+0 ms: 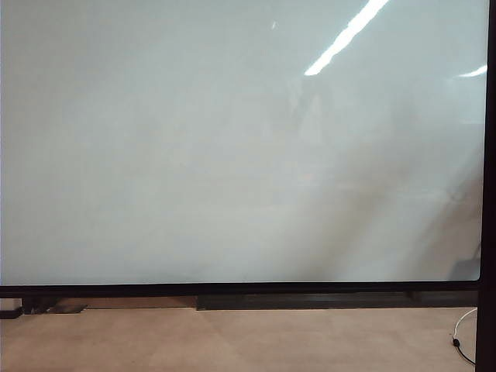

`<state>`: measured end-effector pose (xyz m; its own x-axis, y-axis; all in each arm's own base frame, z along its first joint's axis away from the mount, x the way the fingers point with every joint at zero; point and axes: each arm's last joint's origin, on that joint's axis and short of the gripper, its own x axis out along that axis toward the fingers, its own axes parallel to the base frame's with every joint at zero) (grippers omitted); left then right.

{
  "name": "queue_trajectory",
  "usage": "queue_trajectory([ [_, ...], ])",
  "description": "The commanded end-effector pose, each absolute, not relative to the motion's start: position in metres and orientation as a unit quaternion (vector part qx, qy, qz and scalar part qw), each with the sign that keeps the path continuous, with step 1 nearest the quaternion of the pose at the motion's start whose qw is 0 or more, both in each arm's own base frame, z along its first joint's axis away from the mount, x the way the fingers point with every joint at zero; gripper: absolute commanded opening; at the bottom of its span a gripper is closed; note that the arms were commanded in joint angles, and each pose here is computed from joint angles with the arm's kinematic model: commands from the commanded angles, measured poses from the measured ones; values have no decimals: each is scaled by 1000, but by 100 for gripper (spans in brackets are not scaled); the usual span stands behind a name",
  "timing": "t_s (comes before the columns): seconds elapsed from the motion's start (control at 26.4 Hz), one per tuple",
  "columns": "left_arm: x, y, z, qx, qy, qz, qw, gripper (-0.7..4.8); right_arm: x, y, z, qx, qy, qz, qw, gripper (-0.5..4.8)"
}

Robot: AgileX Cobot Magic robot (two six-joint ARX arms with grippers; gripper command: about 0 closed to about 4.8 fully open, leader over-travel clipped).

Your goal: Pick up the pen on the shelf to the right of the whiteboard and draw a triangle.

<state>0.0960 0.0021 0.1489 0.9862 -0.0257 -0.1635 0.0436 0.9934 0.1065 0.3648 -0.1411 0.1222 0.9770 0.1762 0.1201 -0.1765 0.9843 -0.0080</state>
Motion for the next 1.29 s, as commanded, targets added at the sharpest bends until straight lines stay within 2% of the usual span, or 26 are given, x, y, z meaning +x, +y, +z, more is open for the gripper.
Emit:
queue_trajectory([
  [0.04,96,2,149,55,84,-18,995,-5,365,-141,126,-5,-71,88,994,102],
  [0.11,96,2,149,55,84,-18,995,-5,365,-141,126,-5,-71,88,994,100],
  [0.19,96,2,149,55,84,-18,995,-5,365,-141,125,-10,-71,92,993,40],
  [0.38,96,2,149,55,84,-18,995,-5,365,-140,125,-15,-70,101,992,10],
  [0.87,96,2,149,55,84,-18,995,-5,359,-152,128,-20,-72,99,992,-2],
  [1.29,96,2,149,55,84,-18,995,-5,339,-179,169,-43,-116,48,991,-3],
])
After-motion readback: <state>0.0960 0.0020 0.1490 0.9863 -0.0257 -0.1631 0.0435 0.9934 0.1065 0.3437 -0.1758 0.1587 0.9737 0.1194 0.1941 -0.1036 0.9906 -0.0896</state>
